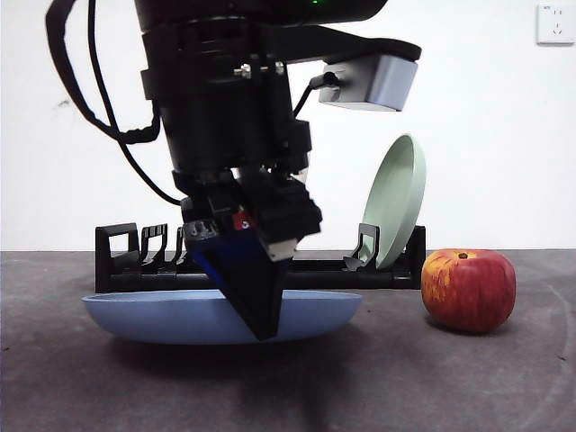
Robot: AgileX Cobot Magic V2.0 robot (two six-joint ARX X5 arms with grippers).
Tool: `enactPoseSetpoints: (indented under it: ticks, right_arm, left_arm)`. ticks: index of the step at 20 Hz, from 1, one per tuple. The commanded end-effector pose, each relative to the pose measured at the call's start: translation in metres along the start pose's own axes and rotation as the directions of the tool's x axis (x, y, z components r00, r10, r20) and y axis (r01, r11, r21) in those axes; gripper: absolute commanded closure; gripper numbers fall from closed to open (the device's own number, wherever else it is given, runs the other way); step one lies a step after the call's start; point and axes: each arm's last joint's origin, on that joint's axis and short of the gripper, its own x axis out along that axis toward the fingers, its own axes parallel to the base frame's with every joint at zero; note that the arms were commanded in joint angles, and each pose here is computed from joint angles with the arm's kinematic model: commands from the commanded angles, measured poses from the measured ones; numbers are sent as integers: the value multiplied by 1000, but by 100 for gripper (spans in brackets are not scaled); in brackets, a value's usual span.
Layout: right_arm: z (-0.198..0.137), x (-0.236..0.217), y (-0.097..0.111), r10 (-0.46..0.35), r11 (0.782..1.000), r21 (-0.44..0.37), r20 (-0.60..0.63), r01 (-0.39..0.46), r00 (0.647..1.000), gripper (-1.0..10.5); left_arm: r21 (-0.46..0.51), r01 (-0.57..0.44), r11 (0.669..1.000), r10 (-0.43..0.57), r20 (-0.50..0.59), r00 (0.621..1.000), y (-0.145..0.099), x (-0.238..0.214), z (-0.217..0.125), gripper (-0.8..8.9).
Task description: Take the blue plate from the plate rack,put the plate on the table,take the apple from the table,put the apple in the plate
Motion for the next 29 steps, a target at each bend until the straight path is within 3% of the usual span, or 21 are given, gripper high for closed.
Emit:
enactPoseSetpoints:
  ticks: [1,4,6,9,11,12,15,23,26,29]
  right_arm:
    - [1,0,0,-10,1000,-5,6,10,1000,752]
    - [1,0,1,-7,1000,-10,8,7,1000,751]
    - [0,1,4,-3,1000,-21,4,3,1000,729]
    - [1,3,11,18,998,-61,12,-17,1000,414]
    - [2,5,20,44,994,-99,26,-41,999,302]
    - [2,7,24,58,993,-108,32,-54,998,302]
    - [4,17,36,47,990,-134,-7,-48,999,279]
    - [33,62,76,-98,965,-253,-119,65,988,277]
    - [43,85,92,-173,946,-300,-154,121,973,277]
    - [48,112,101,-192,938,-327,-204,118,960,277]
  left_arm:
    - [15,61,998,-61,-7,998,-4,5,-1,677]
    - [14,86,996,-86,-2,996,-5,5,-1,550]
    - [15,97,995,-97,-4,995,-5,3,0,548]
    - [-37,133,990,-135,-67,989,0,-15,5,551]
    - [-94,158,983,-167,-97,981,6,-36,11,567]
    - [-113,156,981,-167,-94,981,9,-48,14,574]
    - [-168,148,975,-151,-5,988,20,-91,17,815]
    - [-314,167,935,-64,312,948,38,-198,-34,822]
    - [-350,184,918,-44,371,927,39,-223,-59,822]
    - [-391,203,898,-31,405,914,39,-242,-85,822]
